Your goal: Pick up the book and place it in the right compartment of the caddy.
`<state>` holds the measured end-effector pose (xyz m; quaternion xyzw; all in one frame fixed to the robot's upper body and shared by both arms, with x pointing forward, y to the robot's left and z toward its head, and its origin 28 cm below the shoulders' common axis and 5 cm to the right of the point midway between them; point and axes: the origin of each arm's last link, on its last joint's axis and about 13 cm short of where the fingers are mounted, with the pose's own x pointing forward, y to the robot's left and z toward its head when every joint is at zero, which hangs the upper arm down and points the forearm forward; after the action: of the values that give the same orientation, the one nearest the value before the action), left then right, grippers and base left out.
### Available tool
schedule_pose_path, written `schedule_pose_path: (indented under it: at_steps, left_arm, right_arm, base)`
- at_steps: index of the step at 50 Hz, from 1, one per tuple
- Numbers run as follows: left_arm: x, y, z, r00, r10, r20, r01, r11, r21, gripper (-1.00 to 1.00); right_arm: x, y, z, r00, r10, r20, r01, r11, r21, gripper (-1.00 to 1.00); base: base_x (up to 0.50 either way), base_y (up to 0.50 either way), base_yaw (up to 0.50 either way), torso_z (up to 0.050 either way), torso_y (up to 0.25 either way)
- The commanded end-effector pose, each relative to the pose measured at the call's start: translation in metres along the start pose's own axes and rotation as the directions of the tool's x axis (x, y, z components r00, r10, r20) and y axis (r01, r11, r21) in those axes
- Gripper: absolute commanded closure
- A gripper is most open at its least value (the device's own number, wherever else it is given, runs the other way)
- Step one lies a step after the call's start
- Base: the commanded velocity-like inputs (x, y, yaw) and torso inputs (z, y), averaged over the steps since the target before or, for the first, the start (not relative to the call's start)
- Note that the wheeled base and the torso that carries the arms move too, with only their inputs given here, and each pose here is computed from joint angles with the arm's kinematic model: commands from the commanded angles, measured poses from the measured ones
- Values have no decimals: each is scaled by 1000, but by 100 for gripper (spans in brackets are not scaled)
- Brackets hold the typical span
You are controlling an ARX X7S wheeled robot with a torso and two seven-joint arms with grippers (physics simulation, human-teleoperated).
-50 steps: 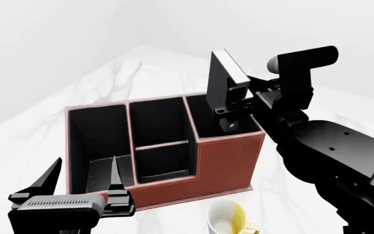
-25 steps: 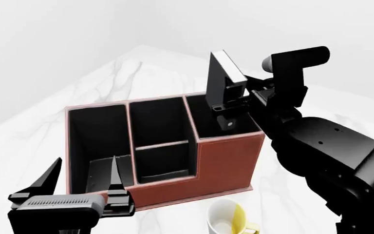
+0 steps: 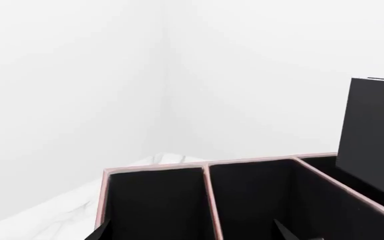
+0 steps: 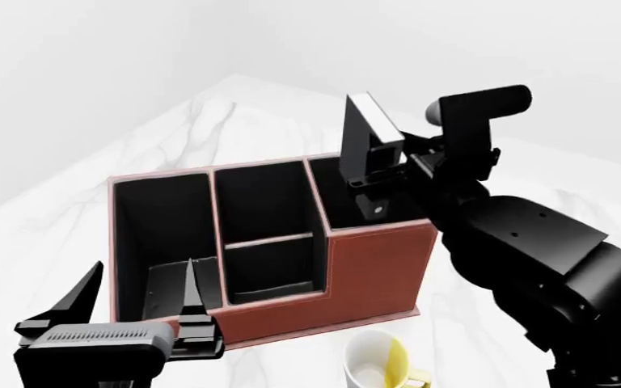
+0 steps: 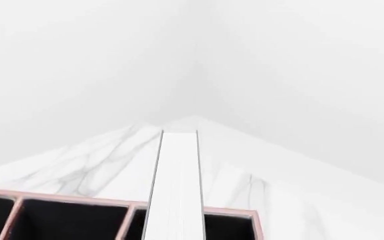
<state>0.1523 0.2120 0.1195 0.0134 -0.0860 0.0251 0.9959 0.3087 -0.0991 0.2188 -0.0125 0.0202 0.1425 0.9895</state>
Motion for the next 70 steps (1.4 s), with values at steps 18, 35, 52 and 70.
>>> schedule_pose_path:
  at_steps: [18, 35, 52, 70]
  left_arm:
    - [0, 0, 0, 1000, 0, -1, 0, 1000, 0, -100]
    - [0, 0, -1, 1000, -2, -1, 2, 1000, 0, -100]
    - [0, 0, 0, 1000, 0, 0, 0, 1000, 0, -100]
    - [0, 0, 0, 1000, 0, 0, 0, 1000, 0, -100]
  right_arm:
    - [10, -6, -8, 999, -34, 3, 34, 999, -12, 100]
    - [14, -7, -17, 999, -34, -17, 34, 999, -12, 100]
    - [20, -8, -26, 998, -41, -38, 40, 999, -12, 100]
    - [25, -10, -35, 997, -50, -55, 50, 999, -7, 100]
  base:
    - [0, 0, 0, 0, 2]
    - [0, 0, 0, 1, 2]
    - [0, 0, 0, 0, 1]
    - [0, 0, 0, 1, 2]
